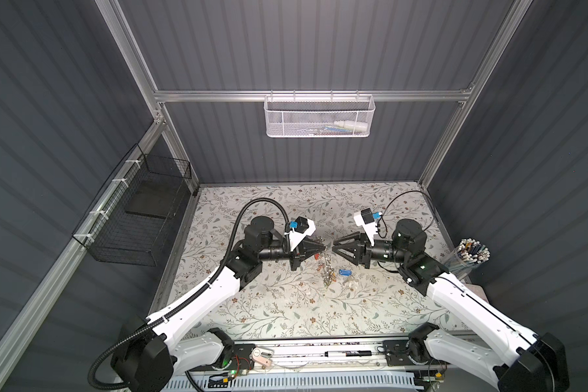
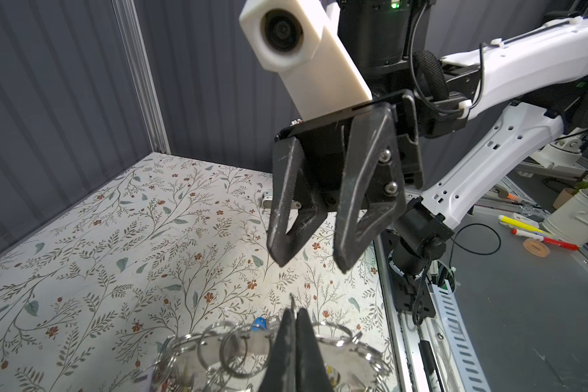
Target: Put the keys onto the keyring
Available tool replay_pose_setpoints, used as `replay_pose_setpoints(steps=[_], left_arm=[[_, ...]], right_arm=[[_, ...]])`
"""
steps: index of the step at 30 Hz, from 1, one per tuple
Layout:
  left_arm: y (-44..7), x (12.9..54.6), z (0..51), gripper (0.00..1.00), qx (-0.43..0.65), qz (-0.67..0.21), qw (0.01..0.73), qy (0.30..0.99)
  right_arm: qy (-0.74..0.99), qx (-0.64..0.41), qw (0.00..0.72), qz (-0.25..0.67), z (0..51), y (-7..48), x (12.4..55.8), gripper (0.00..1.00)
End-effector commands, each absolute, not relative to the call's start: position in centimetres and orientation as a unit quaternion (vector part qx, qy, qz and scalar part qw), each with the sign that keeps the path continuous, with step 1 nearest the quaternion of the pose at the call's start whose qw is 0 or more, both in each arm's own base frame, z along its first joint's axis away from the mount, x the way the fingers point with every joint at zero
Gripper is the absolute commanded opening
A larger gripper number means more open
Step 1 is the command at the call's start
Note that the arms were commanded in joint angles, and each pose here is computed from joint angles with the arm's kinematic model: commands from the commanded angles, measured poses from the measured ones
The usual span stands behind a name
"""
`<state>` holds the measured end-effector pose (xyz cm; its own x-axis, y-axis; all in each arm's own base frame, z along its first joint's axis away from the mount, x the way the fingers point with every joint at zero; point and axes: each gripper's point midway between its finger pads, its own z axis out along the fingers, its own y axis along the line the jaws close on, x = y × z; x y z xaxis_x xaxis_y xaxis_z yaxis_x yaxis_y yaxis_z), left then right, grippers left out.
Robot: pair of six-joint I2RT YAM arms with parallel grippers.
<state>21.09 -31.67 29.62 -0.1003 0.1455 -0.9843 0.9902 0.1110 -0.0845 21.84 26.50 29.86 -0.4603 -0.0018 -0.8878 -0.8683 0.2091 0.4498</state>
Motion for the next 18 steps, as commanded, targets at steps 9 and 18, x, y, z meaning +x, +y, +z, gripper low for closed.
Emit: replay_pose_setpoints(steps=[9,18], left_arm=[[-32.34,20.66,33.38,0.0,0.494,-0.515,0.462,0.526],[-32.43,20.81,33.28,0.0,0.493,-0.517,0.459,0.529]], right_arm=[[0.649,-0.351,0.398,0.545,30.75,27.62,21.97,0.33],[0.65,-0.353,0.394,0.546,30.64,27.89,22.11,0.2]])
